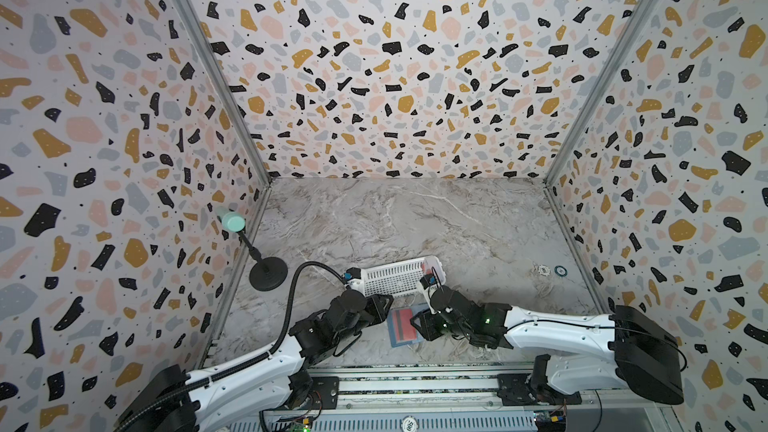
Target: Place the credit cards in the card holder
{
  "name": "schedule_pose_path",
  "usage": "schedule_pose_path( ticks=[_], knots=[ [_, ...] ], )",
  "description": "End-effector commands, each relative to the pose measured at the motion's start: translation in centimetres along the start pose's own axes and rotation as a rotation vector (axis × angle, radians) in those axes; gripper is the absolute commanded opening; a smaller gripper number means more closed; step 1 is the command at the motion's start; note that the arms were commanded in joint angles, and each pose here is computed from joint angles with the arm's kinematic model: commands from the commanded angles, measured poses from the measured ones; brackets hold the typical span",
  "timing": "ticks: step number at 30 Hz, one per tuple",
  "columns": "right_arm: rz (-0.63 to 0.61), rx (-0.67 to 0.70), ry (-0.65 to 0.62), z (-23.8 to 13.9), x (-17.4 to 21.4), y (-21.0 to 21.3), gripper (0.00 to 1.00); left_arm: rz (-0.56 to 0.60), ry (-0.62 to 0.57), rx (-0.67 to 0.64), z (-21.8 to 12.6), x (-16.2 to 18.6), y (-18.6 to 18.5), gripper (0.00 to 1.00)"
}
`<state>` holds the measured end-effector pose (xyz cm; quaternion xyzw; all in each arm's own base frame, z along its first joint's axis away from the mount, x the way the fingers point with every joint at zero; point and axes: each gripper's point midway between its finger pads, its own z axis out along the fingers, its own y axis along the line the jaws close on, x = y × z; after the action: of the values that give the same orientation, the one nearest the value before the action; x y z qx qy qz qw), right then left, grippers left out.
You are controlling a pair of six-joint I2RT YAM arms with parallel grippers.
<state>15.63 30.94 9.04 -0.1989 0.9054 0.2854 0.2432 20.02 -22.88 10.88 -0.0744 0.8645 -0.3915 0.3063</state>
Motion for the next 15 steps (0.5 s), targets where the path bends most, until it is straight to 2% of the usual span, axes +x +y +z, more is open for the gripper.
schedule_pose_path(
  ticks=[1,8,15],
  knots=[
    [-0.028,0.085,-0.044,-1.9,-2.3,-1.6,0.4,0.055,-0.008,0.06,0.4,-1.2,-2.8,0.32],
    [-0.011,0.188,-0.083,-3.5,-6.1,-5.5,0.46,0.15,0.024,0.019,2.7,-1.9,-4.2,0.31],
    [-0.002,0.209,-0.111,-3.5,-9.3,-7.6,0.51,0.255,0.089,-0.021,6.1,-2.0,-5.5,0.28]
  ],
)
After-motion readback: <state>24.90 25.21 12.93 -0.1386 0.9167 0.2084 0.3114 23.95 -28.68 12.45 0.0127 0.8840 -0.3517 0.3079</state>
